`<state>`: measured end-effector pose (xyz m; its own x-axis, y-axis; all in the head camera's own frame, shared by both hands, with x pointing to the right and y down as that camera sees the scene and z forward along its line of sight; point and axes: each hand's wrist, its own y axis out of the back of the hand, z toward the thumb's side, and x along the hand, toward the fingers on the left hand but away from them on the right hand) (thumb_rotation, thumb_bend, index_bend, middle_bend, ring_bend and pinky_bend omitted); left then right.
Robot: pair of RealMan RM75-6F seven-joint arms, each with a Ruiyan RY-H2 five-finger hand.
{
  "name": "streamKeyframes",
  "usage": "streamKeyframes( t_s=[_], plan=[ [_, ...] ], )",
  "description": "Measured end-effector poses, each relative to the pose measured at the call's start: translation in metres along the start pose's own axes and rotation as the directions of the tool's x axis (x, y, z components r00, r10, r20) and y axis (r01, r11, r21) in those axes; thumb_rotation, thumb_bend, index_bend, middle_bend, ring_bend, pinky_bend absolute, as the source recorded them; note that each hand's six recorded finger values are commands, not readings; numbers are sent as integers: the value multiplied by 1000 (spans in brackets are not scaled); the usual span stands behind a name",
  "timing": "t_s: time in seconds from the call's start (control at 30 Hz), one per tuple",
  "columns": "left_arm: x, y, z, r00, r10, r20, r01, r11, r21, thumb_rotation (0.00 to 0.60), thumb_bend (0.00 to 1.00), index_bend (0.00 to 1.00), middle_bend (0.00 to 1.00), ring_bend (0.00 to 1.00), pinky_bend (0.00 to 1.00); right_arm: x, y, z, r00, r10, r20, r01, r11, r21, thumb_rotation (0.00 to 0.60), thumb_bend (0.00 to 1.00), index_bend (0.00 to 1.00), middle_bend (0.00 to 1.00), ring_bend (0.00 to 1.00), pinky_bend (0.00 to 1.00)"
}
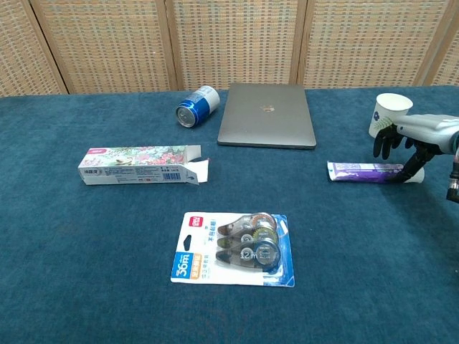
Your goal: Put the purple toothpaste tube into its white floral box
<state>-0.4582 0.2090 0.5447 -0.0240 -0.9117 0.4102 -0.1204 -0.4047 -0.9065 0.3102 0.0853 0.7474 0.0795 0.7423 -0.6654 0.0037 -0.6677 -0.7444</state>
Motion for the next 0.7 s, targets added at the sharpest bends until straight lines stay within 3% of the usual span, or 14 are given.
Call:
streamKeyframes(
  t_s=[0.2,0.43,0.57,0.7],
  plan=[
    [0,-1,1,1000,-3,-1,3,1000,1,600,193,0,0,0,0,-4,-4,-3,1000,4,10,-4,1000,17,600,364,390,400,284,261],
    [1,-2,2,1000,-7,0,7,1000,0,600,195,0,0,0,0,-8,-6,-6,1000,1,17,-1,999,39,600,499,527,528,385,347],
    [2,-3,2,1000,-13,-1,13,1000,-2,600,194,0,0,0,0,-6,-6,-3,1000,-3,1,3,999,42,600,558,603,597,449,370],
    [7,-3,2,1000,-25,2,25,1000,-5,600,194,0,0,0,0,-1,-1,0,999,-16,-28,16,1000,9,600,590,613,608,457,371]
  ],
)
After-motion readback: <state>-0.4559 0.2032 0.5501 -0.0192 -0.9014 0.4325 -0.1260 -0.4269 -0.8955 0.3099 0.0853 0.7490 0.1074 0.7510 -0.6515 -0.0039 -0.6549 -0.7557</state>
